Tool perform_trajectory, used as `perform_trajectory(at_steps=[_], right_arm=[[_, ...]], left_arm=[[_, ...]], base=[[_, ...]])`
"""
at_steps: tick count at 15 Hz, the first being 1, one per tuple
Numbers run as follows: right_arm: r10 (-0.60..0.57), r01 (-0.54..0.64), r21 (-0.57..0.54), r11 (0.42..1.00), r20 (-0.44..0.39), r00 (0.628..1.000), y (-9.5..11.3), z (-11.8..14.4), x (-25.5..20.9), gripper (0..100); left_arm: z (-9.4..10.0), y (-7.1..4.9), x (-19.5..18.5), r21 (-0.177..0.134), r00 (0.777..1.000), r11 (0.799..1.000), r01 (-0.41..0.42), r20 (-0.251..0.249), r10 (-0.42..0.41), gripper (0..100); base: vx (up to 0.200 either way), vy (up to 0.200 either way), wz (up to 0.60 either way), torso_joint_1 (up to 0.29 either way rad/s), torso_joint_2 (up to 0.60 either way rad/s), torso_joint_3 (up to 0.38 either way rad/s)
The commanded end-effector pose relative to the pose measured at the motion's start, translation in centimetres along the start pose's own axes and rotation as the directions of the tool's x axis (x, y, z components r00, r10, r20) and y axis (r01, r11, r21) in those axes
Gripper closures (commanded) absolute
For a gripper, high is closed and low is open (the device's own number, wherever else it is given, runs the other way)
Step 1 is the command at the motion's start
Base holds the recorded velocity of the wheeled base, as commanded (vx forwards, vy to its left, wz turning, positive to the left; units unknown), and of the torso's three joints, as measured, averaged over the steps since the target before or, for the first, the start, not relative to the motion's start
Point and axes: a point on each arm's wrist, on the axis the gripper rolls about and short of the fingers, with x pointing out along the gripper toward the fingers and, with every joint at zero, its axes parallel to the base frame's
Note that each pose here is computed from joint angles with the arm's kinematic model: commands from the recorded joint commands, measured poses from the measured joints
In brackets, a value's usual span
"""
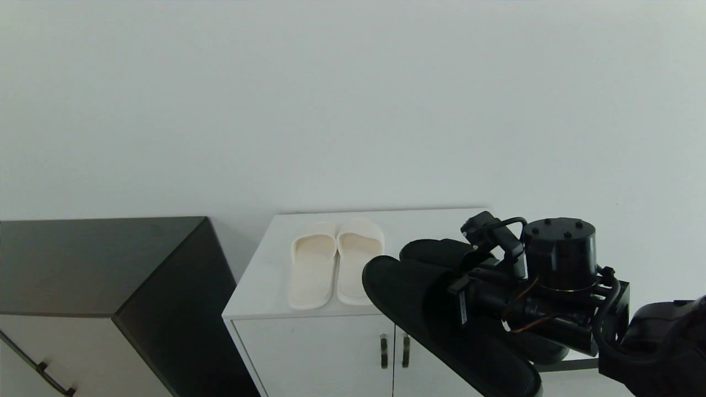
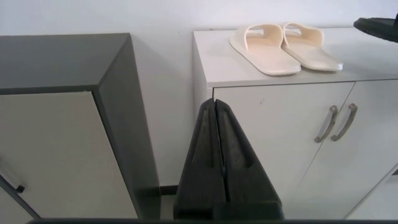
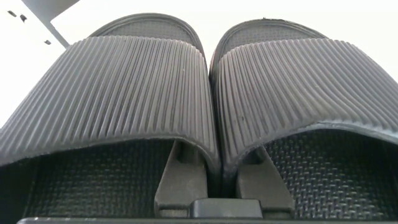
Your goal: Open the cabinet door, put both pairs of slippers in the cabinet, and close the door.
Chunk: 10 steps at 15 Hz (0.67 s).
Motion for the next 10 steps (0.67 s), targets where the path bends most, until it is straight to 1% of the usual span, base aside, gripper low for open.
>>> perform_trajectory(at_steps=[1,7,10], right_arm=[[-0.001,0.001,0.000,1.000,0.005,1.000,0.0,0.1,-0.4,100],[-0.001,0.001,0.001,1.000,-0.004,1.000,0.0,-0.1,-0.6,100],[0.004,-0.004,0.002,1.000,-0.035,0.999,-0.1,-1.0,-0.9,100]], left_arm=[[0.0,0.0,0.0,0.000,1.000,1.000,0.000,-0.001,0.000,100],[0.0,0.0,0.0,0.000,1.000,1.000,0.000,-0.001,0.000,100],[0.0,0.0,0.0,0.000,1.000,1.000,0.000,-0.001,0.000,100]], base=[[-0.200,0.000,0.00,0.017,0.00,0.002],[-0.200,0.000,0.00,0.002,0.00,0.005],[0.000,0.000,0.00,0.000,0.00,0.000]])
